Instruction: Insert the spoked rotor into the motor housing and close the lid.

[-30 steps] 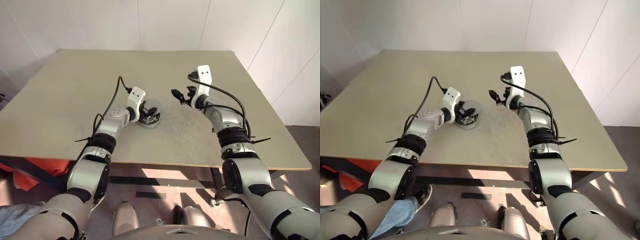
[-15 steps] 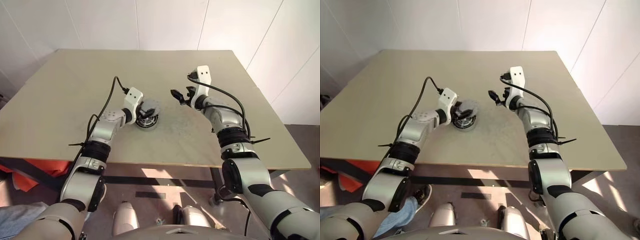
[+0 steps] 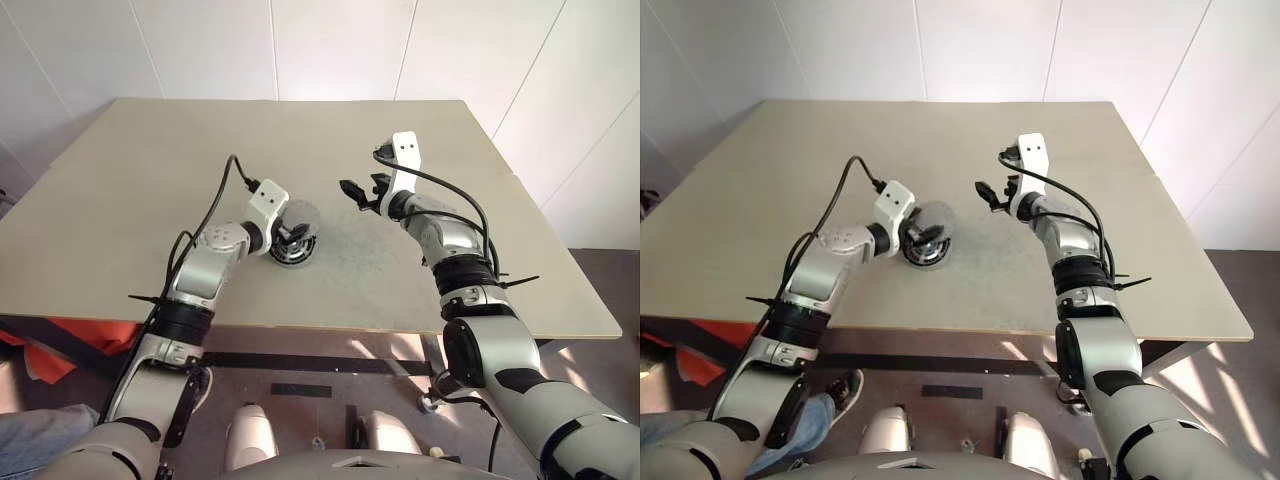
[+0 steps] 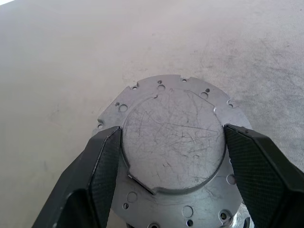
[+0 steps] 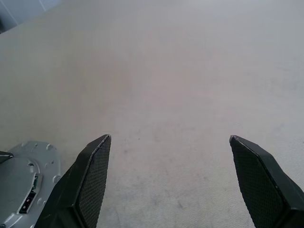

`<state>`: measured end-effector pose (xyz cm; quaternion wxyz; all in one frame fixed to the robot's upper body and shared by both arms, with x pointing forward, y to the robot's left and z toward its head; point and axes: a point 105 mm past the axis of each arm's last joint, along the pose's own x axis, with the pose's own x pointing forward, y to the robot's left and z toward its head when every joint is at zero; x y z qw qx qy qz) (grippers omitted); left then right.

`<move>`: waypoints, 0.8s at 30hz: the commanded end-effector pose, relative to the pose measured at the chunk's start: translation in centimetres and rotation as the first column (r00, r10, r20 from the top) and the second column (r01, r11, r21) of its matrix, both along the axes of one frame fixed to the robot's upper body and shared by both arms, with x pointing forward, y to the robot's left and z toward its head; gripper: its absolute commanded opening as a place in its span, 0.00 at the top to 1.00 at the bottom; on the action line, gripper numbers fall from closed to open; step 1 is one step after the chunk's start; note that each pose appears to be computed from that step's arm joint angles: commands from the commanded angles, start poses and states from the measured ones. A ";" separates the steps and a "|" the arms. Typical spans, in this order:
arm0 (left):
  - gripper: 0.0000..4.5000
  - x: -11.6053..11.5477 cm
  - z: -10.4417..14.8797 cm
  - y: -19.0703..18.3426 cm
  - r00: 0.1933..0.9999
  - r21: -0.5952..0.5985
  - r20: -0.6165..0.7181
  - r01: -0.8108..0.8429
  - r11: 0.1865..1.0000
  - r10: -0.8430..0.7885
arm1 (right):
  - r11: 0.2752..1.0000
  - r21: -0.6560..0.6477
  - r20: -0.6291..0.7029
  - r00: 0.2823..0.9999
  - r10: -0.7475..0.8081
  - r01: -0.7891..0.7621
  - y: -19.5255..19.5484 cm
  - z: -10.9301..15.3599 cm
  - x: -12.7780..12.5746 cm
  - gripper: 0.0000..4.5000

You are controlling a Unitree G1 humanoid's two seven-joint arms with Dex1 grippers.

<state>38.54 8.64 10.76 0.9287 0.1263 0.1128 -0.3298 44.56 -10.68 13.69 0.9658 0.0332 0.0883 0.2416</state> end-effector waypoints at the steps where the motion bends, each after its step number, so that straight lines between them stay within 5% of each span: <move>1: 0.31 -0.3 -0.5 0.0 1.000 0.016 -0.017 -0.010 1.000 0.011 | 1.000 0.015 0.054 0.998 0.017 -0.018 0.6 1.8 0.2 0.00; 14: 0.31 0.6 -1.5 -0.6 0.954 -0.226 -0.277 -0.178 0.958 0.112 | 1.000 0.012 0.045 0.999 0.024 -0.024 0.9 1.5 0.2 0.00; 24: 0.31 0.9 -0.4 0.1 0.973 -0.177 -0.201 -0.149 0.973 0.112 | 1.000 0.010 0.039 0.999 0.014 -0.014 0.7 1.3 0.2 0.00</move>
